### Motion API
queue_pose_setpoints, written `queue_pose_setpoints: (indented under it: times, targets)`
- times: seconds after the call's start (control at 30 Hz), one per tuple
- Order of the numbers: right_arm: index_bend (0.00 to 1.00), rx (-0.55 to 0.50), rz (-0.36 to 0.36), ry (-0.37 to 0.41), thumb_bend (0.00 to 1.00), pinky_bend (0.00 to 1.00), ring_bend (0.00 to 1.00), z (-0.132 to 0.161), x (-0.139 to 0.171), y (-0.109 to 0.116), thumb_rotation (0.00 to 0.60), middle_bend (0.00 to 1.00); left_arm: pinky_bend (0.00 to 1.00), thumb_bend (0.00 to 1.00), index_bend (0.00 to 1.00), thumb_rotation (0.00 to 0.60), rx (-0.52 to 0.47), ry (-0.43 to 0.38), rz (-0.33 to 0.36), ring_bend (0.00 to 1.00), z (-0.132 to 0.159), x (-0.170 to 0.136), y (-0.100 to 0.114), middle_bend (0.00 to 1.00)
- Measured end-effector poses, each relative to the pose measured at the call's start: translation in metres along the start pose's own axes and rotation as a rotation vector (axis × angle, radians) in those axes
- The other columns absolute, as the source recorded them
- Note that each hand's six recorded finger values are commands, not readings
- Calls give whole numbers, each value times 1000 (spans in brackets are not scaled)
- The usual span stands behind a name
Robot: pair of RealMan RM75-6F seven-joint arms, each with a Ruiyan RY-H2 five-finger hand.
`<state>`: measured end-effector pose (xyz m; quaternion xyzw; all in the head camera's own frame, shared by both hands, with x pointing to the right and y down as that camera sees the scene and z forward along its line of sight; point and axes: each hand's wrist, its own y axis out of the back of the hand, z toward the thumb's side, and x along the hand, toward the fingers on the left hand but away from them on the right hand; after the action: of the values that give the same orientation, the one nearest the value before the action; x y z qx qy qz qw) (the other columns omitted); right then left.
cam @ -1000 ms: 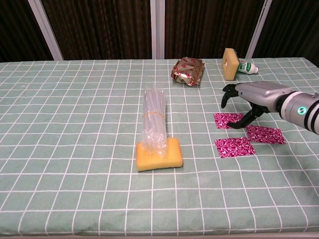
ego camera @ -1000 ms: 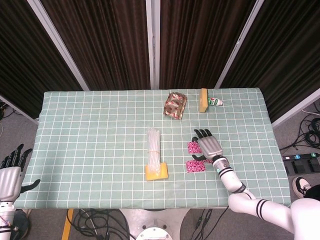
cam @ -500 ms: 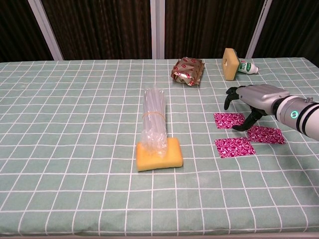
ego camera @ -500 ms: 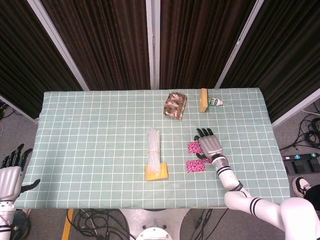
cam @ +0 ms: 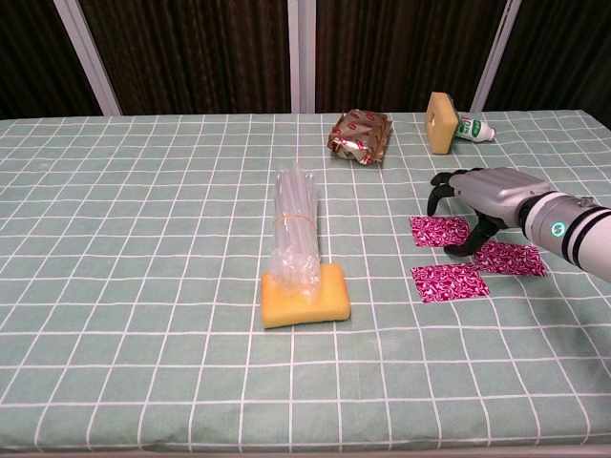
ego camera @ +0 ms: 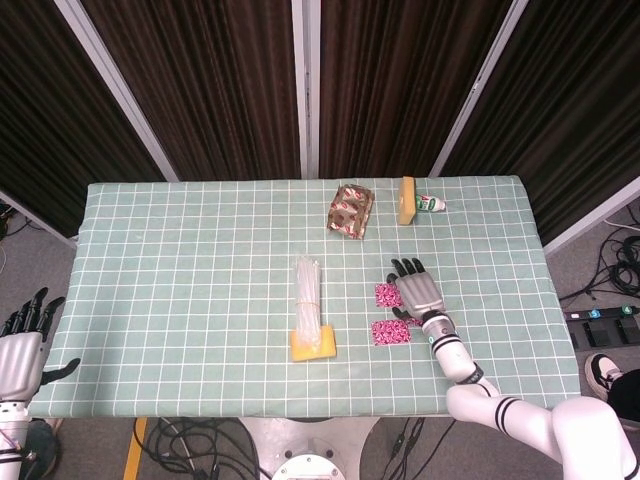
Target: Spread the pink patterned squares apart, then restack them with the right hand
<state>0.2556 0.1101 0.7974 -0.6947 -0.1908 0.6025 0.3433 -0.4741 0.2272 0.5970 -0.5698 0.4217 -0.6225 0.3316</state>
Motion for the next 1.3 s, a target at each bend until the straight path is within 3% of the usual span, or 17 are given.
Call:
queue_pose_setpoints:
  times: [0.6,1.3]
  targets:
    - [381,0,1,-4,192,0,0,3,-6,-1,520,58,168,84,175,600,-3,7,5,104,-2,-1,1,99]
    - [376,-38,-78,18,192,0,0,8,-12,33,524,60,168,84,175,600,-2,5,4,105,-2,0,1,99]
